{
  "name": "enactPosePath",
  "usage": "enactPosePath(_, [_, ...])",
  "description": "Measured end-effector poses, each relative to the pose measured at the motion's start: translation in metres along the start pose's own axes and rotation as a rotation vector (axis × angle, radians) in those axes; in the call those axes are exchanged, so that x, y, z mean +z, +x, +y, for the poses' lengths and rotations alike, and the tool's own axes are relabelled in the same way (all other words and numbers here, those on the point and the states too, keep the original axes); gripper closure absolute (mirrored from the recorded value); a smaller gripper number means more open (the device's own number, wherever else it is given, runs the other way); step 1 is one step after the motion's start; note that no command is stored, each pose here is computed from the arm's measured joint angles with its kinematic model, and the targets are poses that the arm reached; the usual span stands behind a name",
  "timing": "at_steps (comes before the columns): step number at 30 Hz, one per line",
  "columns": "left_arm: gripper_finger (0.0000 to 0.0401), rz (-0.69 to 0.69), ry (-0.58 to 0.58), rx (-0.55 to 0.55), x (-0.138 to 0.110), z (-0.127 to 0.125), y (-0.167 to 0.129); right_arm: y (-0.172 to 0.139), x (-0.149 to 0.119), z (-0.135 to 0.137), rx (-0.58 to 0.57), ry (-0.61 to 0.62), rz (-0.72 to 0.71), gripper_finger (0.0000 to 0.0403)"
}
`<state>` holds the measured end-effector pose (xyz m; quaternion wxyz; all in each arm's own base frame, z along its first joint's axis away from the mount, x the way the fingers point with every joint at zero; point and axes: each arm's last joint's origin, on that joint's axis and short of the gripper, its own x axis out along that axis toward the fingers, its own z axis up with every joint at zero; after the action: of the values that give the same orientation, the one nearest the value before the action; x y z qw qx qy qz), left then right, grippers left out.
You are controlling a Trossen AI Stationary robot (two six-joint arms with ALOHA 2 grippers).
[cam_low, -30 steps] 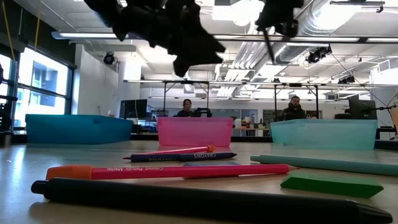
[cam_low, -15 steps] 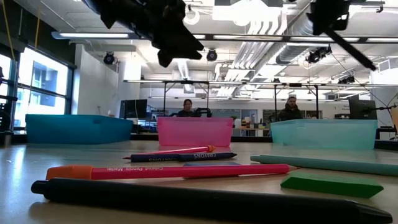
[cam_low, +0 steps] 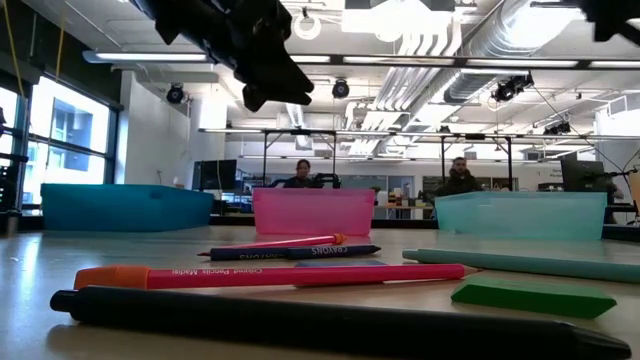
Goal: Sort crayons/erasers/pens/pencils in bins
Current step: Put the black pen into the orange bin
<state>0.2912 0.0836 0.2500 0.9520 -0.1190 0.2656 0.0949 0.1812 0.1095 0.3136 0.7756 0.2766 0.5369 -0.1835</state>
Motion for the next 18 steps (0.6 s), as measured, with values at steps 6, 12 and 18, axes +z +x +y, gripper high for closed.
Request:
enactPosePath(6, [0.0270, 0.024, -0.038, -0.001, -0.003, -0.003, 0.000, 0.017, -0.030, 0.002, -0.022, 0.035, 0.038, 0.0386])
enactPosePath(12, [0.0270, 0.023, -0.077, 0.006, -0.003, -0.004, 0.000, 0.032, -0.052, 0.010, 0.079, 0.038, 0.059, 0.0386])
enactPosePath(18, [0.0270, 0.025, -0.095, -0.002, -0.003, -0.007, 0.001, 0.046, -0.071, 0.011, 0.122, 0.061, 0.112, 0.0386])
